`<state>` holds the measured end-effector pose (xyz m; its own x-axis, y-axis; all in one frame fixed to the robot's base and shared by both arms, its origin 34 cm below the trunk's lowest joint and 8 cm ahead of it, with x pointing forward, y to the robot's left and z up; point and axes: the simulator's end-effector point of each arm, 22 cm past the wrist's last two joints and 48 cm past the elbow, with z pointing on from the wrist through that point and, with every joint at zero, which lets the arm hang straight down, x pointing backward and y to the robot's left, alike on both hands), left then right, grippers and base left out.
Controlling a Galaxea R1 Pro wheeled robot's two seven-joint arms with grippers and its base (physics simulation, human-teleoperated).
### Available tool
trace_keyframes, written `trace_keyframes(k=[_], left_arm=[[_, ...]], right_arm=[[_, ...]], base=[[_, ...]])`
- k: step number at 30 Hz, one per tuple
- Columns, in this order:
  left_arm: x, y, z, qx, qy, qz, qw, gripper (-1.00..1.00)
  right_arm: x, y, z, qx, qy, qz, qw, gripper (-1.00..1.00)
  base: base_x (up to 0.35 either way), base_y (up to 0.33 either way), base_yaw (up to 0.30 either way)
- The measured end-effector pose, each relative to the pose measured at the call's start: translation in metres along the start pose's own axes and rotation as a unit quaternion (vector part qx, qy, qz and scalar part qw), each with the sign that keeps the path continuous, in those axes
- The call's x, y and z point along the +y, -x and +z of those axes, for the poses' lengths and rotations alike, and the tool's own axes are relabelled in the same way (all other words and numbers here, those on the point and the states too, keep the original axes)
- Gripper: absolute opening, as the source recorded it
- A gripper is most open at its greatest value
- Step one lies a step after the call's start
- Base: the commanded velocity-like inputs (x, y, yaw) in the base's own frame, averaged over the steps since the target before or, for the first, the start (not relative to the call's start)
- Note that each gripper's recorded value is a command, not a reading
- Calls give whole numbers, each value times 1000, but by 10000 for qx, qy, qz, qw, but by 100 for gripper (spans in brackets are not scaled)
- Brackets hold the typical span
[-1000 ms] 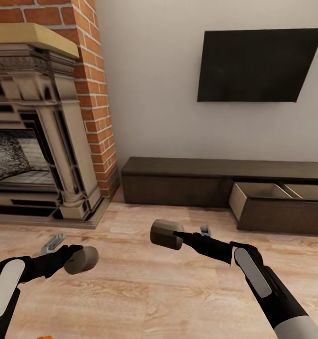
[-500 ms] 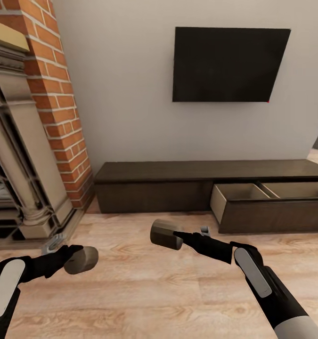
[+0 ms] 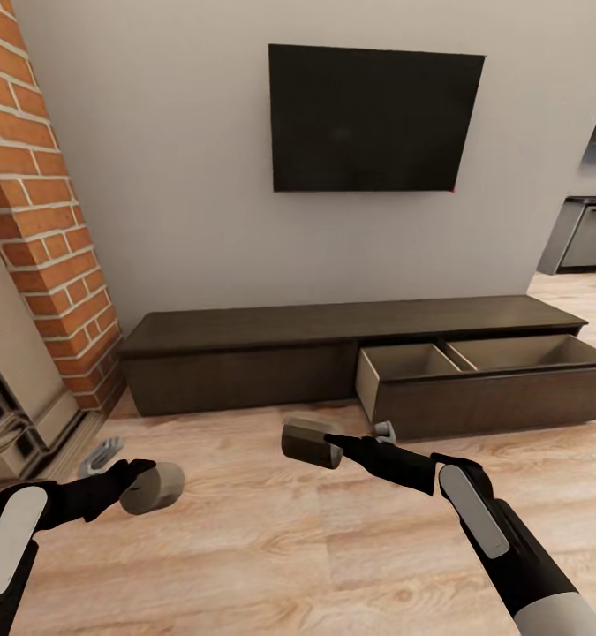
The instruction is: Place each of the two pumpkins and all three candles from the living room inside a cabinet in the living room (use any cabinet), then make sure every cabinet is closed, and position the cauldron so it is next to a table in the living room.
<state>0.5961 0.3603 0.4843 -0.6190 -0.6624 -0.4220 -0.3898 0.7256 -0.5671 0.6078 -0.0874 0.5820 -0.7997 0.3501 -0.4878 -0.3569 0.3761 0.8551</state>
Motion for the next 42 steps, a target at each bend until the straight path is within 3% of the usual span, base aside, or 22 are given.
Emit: trace_keyframes(k=[15, 42], left_arm=[[0, 0, 0, 2, 3, 11, 10000, -100], [-8, 6, -9, -91, -86, 33, 9999, -100]], right_arm=[[0, 1, 0, -9, 1, -7, 10000, -100], [12, 6, -4, -58, 43, -118, 9999, -100]], base=[[173, -284, -21], [177, -253, -237]])
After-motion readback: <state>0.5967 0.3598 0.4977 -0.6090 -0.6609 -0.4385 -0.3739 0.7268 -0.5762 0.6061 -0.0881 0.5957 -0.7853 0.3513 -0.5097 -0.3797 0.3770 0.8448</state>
